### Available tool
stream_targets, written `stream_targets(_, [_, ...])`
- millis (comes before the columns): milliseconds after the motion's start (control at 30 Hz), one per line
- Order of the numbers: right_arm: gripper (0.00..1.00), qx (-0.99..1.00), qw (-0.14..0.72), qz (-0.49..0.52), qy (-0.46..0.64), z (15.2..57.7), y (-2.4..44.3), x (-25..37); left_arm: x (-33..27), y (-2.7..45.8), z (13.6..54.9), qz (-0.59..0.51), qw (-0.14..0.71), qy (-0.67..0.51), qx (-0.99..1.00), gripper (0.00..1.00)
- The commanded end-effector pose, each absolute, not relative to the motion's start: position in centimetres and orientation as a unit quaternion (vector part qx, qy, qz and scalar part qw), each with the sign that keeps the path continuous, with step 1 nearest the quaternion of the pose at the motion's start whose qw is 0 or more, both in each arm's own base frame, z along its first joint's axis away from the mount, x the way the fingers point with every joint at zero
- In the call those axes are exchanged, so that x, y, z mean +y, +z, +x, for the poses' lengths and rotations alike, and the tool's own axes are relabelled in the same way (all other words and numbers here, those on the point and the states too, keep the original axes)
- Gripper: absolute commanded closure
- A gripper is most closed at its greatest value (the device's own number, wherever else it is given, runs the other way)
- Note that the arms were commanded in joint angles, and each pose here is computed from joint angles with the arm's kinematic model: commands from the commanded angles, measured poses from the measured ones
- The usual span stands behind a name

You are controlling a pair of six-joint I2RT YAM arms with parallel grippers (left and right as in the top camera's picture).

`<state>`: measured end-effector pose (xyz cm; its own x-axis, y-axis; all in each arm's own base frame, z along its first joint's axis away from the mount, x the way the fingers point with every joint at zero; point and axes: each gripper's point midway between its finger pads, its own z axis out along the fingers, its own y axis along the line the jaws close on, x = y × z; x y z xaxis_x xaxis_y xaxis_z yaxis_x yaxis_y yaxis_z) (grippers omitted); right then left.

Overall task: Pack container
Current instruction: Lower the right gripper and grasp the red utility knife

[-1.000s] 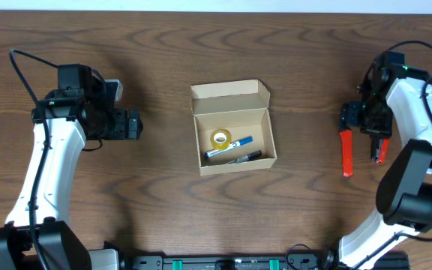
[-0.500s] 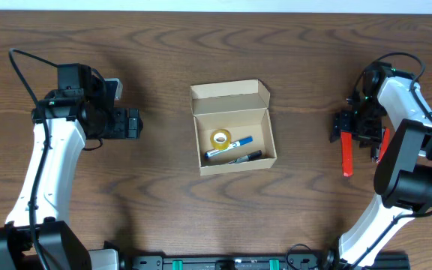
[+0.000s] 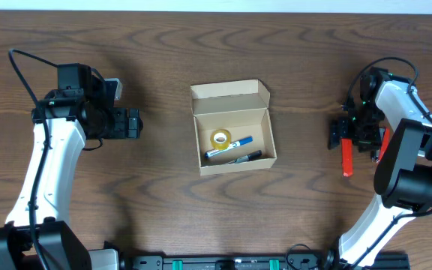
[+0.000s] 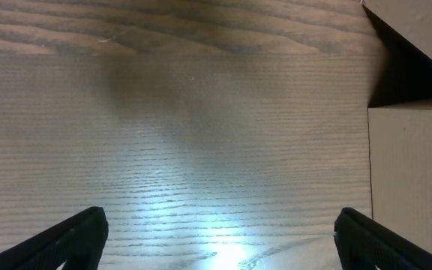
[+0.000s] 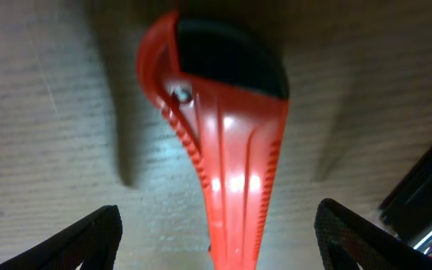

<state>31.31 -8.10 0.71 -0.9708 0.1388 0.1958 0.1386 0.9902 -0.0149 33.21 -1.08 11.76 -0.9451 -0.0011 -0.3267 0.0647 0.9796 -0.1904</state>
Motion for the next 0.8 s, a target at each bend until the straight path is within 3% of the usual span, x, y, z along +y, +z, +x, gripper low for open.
stream_targets(0, [0.21, -0.994, 0.099, -0.053, 0.006, 31.2, 0.0, -8.5, -1.1, 12.3, 33.1, 0.01, 0.171, -0.099, 0.98, 0.05])
stream_targets(467, [0.21, -0.994, 0.092, -0.063, 0.01, 30.2, -2.4, -8.4, -1.1, 12.3, 33.1, 0.01, 0.169, -0.099, 0.981, 0.05])
stream_targets(500, [0.25, -0.993, 0.093, -0.065, 0.01, 30.2, -2.4, -8.4, -1.1, 12.3, 33.1, 0.01, 0.169, -0.099, 0.981, 0.05])
stream_targets(600, [0.48, -0.994, 0.093, -0.065, 0.01, 30.2, -2.4, -8.4, -1.1, 12.3, 33.1, 0.01, 0.169, -0.099, 0.981, 0.05])
stream_targets(767, [0.57, -0.994, 0.091, -0.067, 0.01, 30.3, -2.4, -8.4, -1.1, 12.3, 33.0, 0.01, 0.169, -0.099, 0.981, 0.05])
